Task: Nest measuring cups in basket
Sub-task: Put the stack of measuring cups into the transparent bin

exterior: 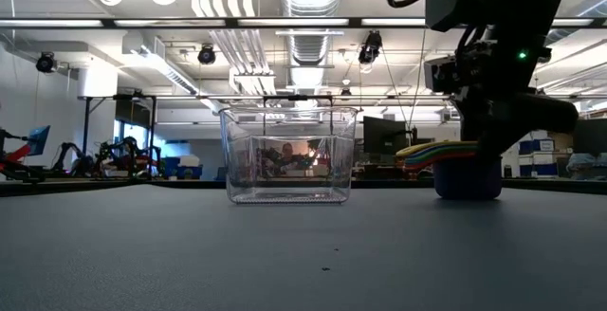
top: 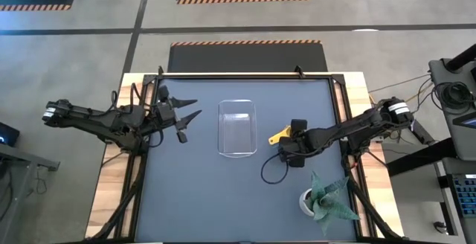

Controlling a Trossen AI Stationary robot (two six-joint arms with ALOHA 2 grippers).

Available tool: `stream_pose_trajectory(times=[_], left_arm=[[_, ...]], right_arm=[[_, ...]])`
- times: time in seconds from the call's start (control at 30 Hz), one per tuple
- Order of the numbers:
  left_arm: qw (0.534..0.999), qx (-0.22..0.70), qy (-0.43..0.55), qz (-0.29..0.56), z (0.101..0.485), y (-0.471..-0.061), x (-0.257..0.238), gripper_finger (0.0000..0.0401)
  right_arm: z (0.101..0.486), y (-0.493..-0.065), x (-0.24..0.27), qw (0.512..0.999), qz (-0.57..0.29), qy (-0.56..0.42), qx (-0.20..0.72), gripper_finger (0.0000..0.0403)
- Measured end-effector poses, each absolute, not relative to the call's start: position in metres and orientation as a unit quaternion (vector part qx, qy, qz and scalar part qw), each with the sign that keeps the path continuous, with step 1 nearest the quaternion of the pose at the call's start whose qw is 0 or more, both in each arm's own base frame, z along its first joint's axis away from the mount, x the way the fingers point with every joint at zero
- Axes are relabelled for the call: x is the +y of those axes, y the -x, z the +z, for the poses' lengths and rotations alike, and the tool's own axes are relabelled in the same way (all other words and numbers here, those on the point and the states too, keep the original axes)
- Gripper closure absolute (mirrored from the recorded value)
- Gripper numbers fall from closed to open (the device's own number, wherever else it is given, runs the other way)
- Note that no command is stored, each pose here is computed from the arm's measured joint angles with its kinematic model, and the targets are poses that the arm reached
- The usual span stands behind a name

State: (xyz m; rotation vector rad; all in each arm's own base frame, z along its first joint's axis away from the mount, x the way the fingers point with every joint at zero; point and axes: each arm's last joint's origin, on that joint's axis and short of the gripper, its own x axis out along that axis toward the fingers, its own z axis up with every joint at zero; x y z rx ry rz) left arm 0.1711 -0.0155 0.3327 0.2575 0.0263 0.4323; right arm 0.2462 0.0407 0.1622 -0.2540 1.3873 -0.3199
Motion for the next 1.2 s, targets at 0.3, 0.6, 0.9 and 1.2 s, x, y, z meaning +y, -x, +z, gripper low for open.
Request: stream_pose_trajectory(times=[0.3,0.6,0.9,1.2], left_arm=[[0.968,0.013,-0.127,0.214,0.333,-0.171,-0.016,0.0257],[0.968,0.013,-0.127,0.214,0.333,-0.171,-0.016,0.0257],[0.968,0.013,-0.129,0.214,0.333,-0.171,-0.015,0.0257],[0.968,0.013,-0.129,0.214,0.333,-0.171,-0.015,0.0257]], right_arm=[[0.162,-0.247,0.041,0.750,-0.140,0.117,0.635,0.0294],[0.162,-0.248,0.041,0.755,-0.141,0.114,0.630,0.0323],[0.166,-0.247,0.041,0.761,-0.147,0.111,0.622,0.0326],[0.186,-0.239,0.039,0.789,-0.159,0.078,0.588,0.0327]])
